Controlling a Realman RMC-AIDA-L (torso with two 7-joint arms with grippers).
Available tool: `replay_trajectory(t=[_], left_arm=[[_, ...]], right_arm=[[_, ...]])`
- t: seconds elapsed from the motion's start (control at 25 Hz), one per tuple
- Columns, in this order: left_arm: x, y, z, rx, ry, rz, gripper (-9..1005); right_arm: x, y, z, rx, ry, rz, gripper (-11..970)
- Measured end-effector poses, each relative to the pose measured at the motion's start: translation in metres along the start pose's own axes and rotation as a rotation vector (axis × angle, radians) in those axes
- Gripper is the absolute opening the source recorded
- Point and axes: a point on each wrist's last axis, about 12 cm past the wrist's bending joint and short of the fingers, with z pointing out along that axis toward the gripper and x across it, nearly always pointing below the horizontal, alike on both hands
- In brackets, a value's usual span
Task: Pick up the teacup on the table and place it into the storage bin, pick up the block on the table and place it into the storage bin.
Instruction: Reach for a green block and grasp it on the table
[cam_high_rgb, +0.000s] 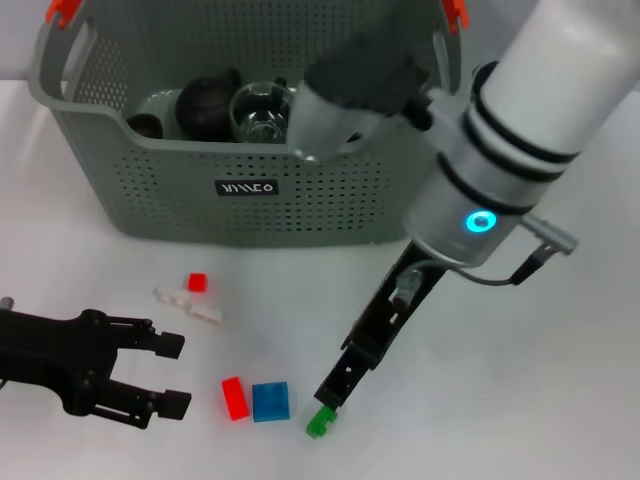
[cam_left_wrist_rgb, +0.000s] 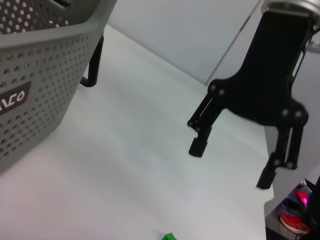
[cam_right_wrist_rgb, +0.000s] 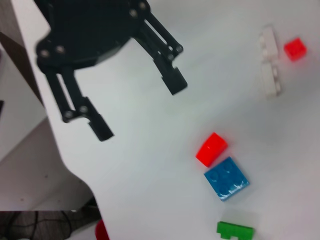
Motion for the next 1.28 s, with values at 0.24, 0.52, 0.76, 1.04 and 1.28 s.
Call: replay_trajectory(t=[0.24, 0.52, 0.76, 1.04, 1.28], left_arm=[[0.0, 0.001, 0.0, -0.005, 0.001, 0.003, 876], [0.0, 0.001, -0.003, -0.012, 0.004, 0.014, 875], [0.0, 0.001, -0.005, -0.015, 0.008, 0.015, 876], [0.0, 0.002, -0.005, -0.016, 0.009, 0.017, 875], [0.0, 0.002, -0.005, -0.019, 0.009, 0.023, 875]], right_arm=[[-0.006, 0.005, 0.021, 0.052, 0.053, 0.003, 925], [-0.012, 0.014, 0.041, 0.099, 0.05, -0.033, 925], [-0.013, 0.021, 0.059, 0.126, 0.047, -0.041, 925], [-0.014, 0.022, 0.065, 0.142, 0.047, -0.023, 925], [-0.015, 0.018, 0.076, 0.175, 0.031, -0.043, 925]])
